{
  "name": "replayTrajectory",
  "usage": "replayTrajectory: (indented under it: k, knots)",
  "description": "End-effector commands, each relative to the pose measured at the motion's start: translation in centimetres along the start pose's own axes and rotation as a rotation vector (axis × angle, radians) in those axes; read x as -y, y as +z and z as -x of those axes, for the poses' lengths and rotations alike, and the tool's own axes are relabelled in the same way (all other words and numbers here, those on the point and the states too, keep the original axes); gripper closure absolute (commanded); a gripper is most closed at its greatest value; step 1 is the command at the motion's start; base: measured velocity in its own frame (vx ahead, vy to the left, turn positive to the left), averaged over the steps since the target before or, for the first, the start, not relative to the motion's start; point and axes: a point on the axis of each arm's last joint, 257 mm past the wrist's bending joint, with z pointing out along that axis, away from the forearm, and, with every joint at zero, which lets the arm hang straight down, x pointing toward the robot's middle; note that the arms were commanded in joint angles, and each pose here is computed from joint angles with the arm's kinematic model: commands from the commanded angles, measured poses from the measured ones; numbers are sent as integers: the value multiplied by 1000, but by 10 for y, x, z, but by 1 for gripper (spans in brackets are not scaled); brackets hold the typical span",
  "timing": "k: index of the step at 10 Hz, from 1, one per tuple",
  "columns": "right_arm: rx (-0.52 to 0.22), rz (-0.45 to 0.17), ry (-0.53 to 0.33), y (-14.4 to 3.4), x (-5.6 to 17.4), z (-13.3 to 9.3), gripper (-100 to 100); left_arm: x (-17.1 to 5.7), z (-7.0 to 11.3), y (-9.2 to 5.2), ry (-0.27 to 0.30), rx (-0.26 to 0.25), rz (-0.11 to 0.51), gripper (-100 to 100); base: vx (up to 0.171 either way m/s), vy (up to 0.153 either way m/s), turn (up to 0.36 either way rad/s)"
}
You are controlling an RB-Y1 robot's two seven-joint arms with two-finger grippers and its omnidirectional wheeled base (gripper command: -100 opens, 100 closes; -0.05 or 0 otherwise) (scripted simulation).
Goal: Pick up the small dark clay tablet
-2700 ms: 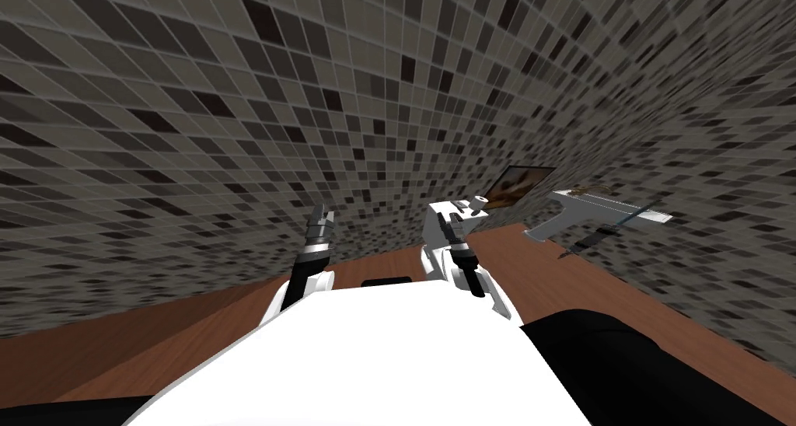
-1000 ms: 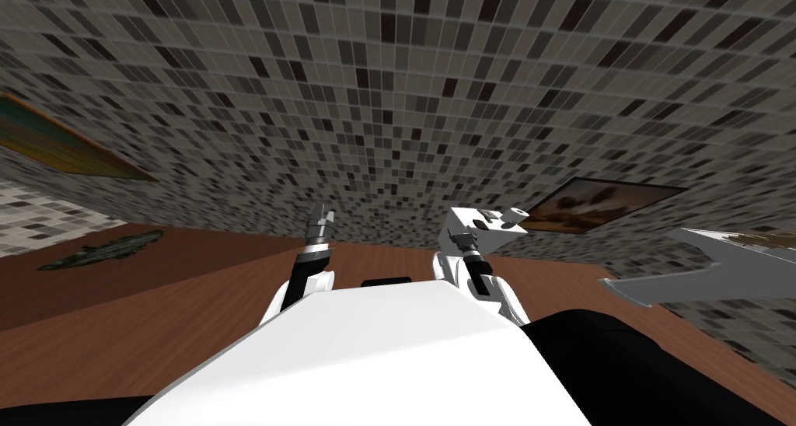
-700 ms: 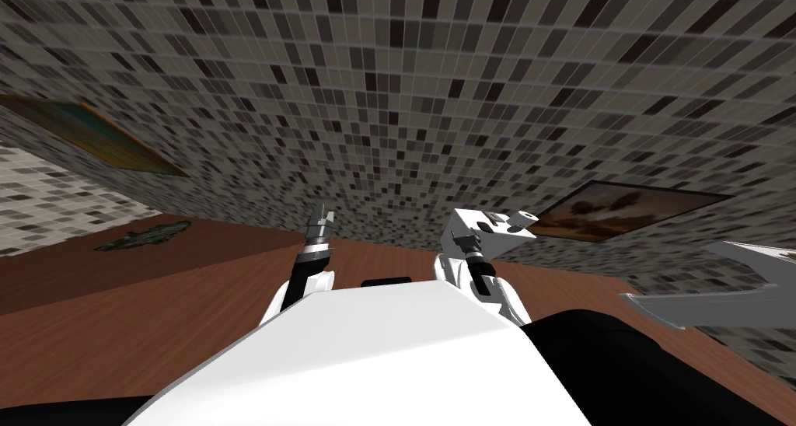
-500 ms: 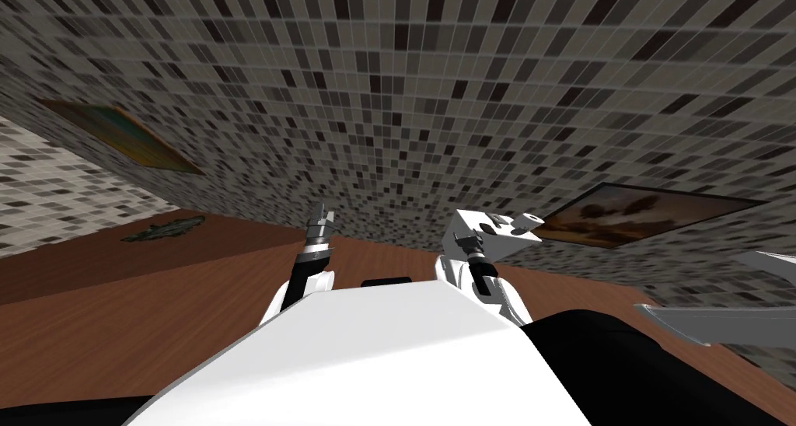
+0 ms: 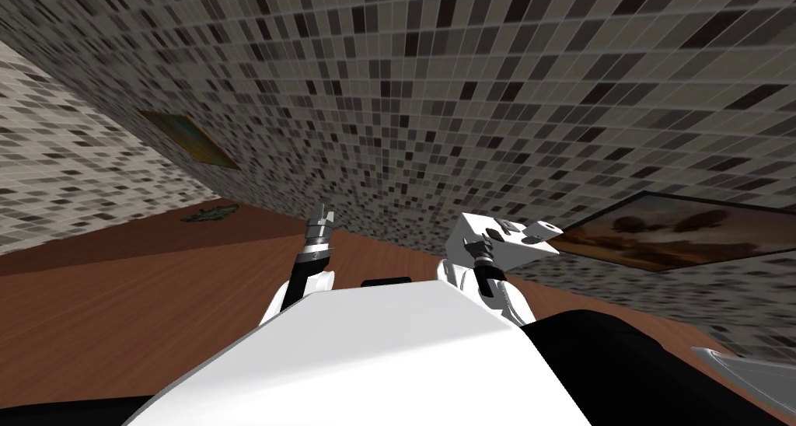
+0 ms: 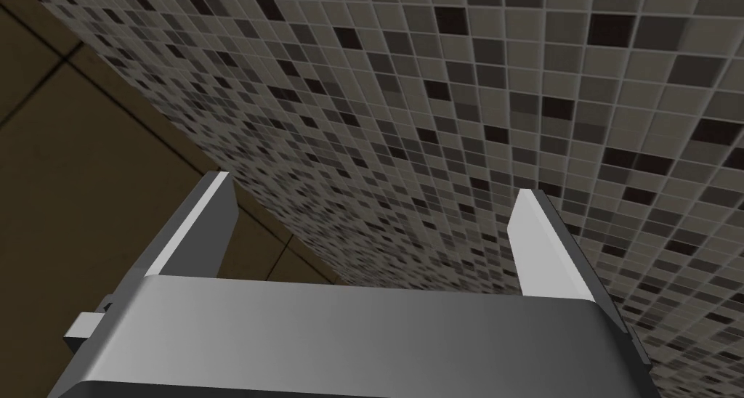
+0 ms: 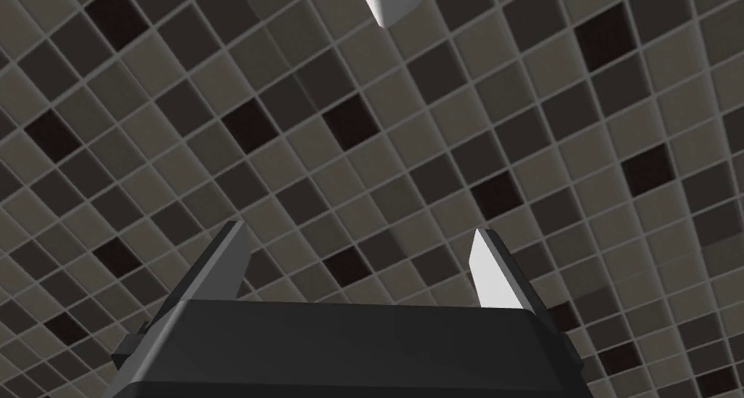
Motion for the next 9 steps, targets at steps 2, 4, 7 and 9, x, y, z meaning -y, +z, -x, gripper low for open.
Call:
replayTrajectory:
  k: [2, 4, 7, 9]
  knots:
    - [-94, -28, -142, -2, 13, -35, -100, 0, 0, 0, 0, 0, 0, 0, -34, -65, 165]
    - [-135, -38, -204, -4, 19, -49, -100, 0, 0, 0, 0, 0, 0, 0, -32, -73, 106]
    - [-245, -66, -344, -12, 36, -85, -100, 0, 0, 0, 0, 0, 0, 0, -42, -111, 186]
    - [-277, -73, -382, -14, 41, -94, -100, 0, 0, 0, 0, 0, 0, 0, -23, -95, 97]
